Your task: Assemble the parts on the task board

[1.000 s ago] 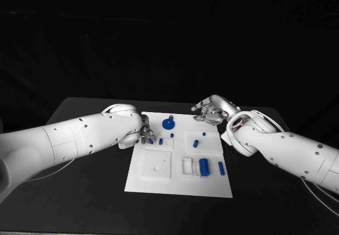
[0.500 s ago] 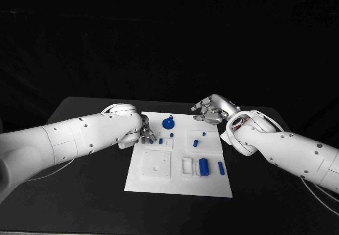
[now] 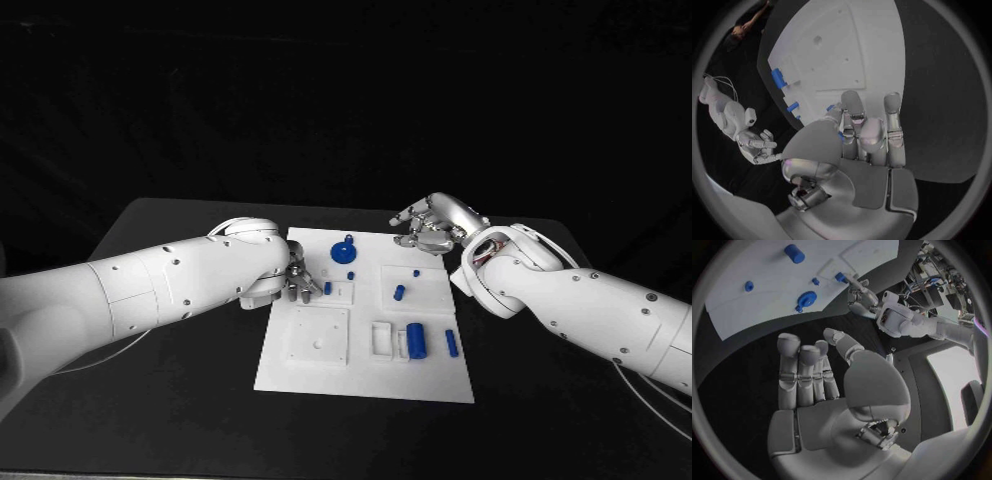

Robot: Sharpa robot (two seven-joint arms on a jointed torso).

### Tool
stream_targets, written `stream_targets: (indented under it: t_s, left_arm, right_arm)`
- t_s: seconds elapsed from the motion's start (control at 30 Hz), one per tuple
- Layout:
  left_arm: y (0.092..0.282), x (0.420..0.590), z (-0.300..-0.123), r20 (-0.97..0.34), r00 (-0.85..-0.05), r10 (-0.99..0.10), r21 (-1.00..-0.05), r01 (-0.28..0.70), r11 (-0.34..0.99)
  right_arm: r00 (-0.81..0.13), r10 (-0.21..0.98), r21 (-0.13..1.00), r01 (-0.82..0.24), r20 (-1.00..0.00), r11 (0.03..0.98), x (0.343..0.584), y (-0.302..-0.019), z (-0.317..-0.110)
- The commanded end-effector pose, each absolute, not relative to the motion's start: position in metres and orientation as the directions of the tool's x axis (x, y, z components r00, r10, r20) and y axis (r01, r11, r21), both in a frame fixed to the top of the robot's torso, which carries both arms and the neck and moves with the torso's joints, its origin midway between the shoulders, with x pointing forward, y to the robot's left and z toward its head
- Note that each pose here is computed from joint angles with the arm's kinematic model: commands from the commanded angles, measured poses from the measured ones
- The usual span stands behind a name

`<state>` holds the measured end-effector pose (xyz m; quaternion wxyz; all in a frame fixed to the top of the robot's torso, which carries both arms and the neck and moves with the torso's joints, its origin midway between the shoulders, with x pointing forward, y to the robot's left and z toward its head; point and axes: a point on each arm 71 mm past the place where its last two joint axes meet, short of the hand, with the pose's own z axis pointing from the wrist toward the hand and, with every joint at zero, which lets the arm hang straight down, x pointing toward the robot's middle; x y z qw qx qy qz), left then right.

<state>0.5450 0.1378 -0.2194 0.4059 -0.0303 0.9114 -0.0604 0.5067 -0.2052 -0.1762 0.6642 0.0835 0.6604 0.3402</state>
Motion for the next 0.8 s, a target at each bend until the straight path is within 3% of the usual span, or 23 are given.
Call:
stream_targets:
  t_s: [0.03,0.8]
  left_arm:
    - [0.137,0.545,-0.220,-0.728,-0.678,-0.102,-0.133,-0.006,0.991]
    - [0.152,0.546,-0.216,-0.737,-0.663,-0.132,-0.148,-0.032,0.988]
  right_arm:
    - [-0.111,0.559,0.559,-0.352,-0.822,0.751,0.506,-0.204,-0.176]
    - [-0.108,0.561,0.559,-0.351,-0.821,0.751,0.507,-0.205,-0.176]
